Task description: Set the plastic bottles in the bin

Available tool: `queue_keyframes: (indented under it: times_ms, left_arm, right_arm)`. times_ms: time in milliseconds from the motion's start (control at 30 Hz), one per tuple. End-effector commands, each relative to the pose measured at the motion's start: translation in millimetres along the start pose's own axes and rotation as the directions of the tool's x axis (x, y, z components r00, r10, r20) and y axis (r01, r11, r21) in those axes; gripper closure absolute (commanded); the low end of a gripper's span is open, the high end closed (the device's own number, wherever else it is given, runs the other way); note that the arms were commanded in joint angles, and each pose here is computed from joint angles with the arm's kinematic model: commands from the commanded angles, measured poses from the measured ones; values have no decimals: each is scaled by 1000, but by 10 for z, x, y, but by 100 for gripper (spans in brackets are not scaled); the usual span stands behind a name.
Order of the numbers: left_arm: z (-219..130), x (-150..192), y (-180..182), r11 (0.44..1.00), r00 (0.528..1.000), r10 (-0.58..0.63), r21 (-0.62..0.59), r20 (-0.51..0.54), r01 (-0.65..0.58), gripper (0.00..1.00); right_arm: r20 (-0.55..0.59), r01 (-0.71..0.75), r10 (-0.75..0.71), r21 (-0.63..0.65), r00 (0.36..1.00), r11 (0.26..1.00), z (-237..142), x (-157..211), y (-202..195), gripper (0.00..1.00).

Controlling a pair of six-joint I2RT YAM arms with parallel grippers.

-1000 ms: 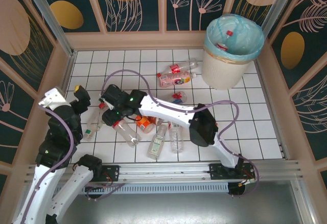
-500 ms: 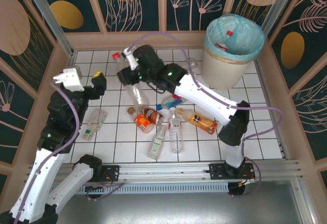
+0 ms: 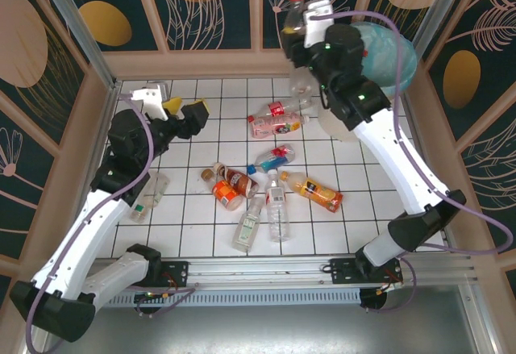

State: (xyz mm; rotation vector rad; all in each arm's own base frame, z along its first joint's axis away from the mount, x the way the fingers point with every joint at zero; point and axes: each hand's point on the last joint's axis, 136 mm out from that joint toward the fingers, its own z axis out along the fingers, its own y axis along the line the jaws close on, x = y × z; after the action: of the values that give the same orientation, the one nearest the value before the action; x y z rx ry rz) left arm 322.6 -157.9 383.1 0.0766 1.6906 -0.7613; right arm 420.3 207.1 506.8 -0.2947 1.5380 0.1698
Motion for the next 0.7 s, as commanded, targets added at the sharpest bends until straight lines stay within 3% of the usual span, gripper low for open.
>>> queue_keyframes:
  times_ms: [0, 267, 500, 667]
  left_arm:
    - [37, -292, -351, 992, 998, -29, 128, 63, 21, 16]
    - [416, -90, -836, 975, 1000, 17, 221, -15, -14, 17]
    - [845, 248, -1276, 952, 985, 130, 293, -114, -92, 16]
    - [956, 518, -1241, 957, 971, 165, 265, -173, -115, 16]
  right_arm:
    - [186, 4, -34, 162, 982, 987, -85, -362, -534, 46]
    - [216, -9, -98, 448, 972, 894, -15, -51, -1405, 47]
    - [110, 44, -114, 503, 987, 863, 103, 408, -1557, 48]
    - [91, 41, -101, 506, 991, 861, 97, 557, -1644, 49]
